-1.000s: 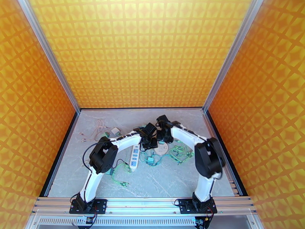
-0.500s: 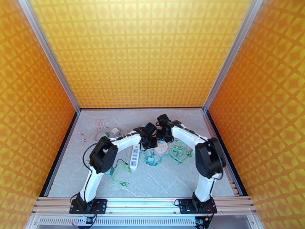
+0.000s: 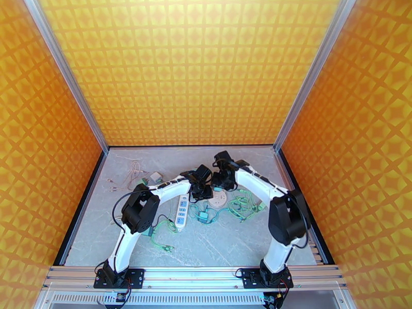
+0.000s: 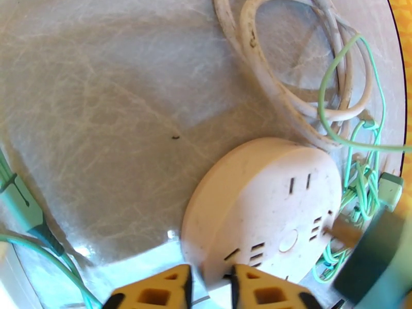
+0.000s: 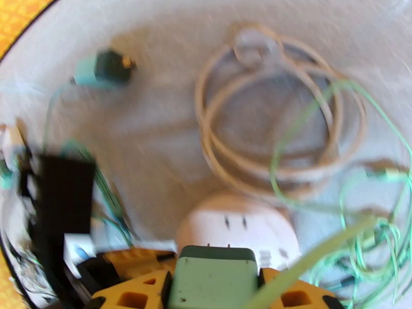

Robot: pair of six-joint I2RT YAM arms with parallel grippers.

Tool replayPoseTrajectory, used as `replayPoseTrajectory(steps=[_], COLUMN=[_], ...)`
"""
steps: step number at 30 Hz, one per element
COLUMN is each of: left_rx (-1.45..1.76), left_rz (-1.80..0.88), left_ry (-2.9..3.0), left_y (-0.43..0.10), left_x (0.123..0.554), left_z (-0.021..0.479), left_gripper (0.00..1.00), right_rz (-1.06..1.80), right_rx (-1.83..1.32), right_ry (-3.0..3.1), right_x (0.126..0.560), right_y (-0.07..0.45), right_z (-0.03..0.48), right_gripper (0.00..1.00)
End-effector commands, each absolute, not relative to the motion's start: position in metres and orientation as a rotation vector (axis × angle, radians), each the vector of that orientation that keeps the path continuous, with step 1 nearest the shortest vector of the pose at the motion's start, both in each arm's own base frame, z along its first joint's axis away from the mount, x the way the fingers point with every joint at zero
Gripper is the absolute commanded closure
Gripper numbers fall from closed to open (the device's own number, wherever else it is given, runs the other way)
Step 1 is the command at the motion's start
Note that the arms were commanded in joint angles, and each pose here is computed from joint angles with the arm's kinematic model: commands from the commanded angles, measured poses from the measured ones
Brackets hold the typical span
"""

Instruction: Pull the plug off the socket

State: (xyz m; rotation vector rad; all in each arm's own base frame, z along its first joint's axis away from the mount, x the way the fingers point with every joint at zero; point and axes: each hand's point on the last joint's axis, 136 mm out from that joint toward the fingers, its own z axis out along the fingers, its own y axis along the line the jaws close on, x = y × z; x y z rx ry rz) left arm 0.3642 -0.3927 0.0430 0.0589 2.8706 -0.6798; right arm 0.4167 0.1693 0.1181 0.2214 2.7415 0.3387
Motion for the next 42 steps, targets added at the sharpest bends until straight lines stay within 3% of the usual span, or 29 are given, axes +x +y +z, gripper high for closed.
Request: replayPoseTrajectory(steps=[1, 8, 14, 17, 20, 23, 27, 30, 35, 42], left_rx=[0.072, 0.09, 0.077, 0.063, 0.031, -0.004, -0.093, -0.154, -0.311, -0.525], left_rz=[-0.546, -0.671, -0.721, -0.673, -0.625, -0.609, -0.539, -0.473, -0.279, -0.011], left_ry=[2.905, 2.739, 2.632, 2.586, 2.567, 2.557, 2.537, 2.494, 2.387, 2.182], left_y=[-0.375, -0.381, -0.368, -0.35, -0.326, -0.305, -0.257, -0.222, -0.141, -0.021], left_x=[0.367, 0.389, 0.389, 0.387, 0.384, 0.378, 0.378, 0.376, 0.368, 0.342], left_z=[0.031, 0.106, 0.152, 0.166, 0.173, 0.18, 0.185, 0.195, 0.204, 0.199], left_gripper=[0.58, 0.34, 0.19, 0.12, 0.11, 0.1, 0.09, 0.0, 0.01, 0.01], right_rz=[0.51, 0.76, 0.958, 0.983, 0.981, 0.961, 0.985, 0.996, 0.897, 0.473], right_rx=[0.252, 0.54, 0.81, 0.853, 0.844, 0.831, 0.817, 0.785, 0.611, 0.468], right_ry=[2.634, 2.543, 2.395, 2.38, 2.389, 2.396, 2.385, 2.373, 2.378, 2.234], right_x=[0.459, 0.515, 0.549, 0.556, 0.555, 0.549, 0.532, 0.515, 0.475, 0.418], right_y=[0.172, 0.141, 0.106, 0.096, 0.095, 0.093, 0.095, 0.096, 0.091, 0.04], right_z=[0.139, 0.119, 0.1, 0.091, 0.09, 0.094, 0.102, 0.116, 0.146, 0.166], right_gripper=[0.74, 0.71, 0.68, 0.61, 0.5, 0.36, 0.02, 0.02, 0.01, 0.01])
